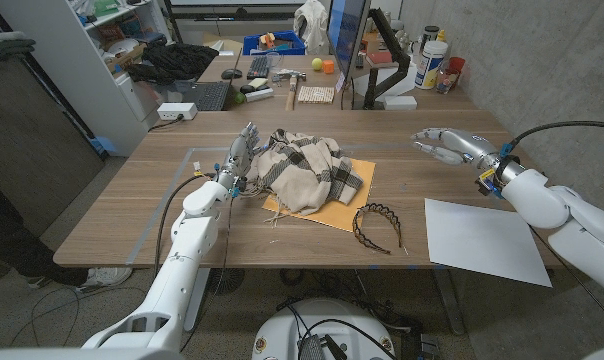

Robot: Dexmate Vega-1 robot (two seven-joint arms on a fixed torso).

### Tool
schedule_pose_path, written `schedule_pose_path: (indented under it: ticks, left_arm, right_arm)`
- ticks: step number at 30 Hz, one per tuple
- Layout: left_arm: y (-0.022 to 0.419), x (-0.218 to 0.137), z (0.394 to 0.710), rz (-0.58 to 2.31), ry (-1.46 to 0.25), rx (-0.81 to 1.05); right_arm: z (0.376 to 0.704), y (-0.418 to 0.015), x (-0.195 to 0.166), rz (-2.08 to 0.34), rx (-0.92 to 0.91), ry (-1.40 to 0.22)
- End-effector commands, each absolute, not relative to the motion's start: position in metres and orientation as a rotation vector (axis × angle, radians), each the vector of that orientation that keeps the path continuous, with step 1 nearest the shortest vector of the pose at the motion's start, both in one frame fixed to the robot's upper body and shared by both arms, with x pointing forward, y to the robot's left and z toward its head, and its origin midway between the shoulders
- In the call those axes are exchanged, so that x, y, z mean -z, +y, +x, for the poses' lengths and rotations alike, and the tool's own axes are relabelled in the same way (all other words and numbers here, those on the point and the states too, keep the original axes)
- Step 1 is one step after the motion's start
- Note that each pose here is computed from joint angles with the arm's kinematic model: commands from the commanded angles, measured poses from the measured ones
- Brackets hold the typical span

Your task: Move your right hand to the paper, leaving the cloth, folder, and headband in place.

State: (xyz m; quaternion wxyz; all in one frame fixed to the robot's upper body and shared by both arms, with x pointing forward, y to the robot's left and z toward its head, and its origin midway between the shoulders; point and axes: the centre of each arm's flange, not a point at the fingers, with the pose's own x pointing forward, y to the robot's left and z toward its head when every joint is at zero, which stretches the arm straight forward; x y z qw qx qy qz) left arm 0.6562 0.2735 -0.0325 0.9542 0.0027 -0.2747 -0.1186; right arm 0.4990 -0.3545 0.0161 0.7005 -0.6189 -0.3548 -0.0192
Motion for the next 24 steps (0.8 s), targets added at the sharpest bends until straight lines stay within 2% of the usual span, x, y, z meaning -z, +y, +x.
schedule_pose_path:
  ticks: [1, 24]
  left_arm:
    - [0.269, 0.034, 0.656, 0.010, -0.552, 0.245]
    - [0.266, 0.034, 0.657, 0.014, -0.553, 0.261]
  right_arm:
    - [0.483, -0.362, -0.012, -1.411, 0.076, -0.784]
    - [0.462, -0.366, -0.004, -1.561, 0.187, -0.733]
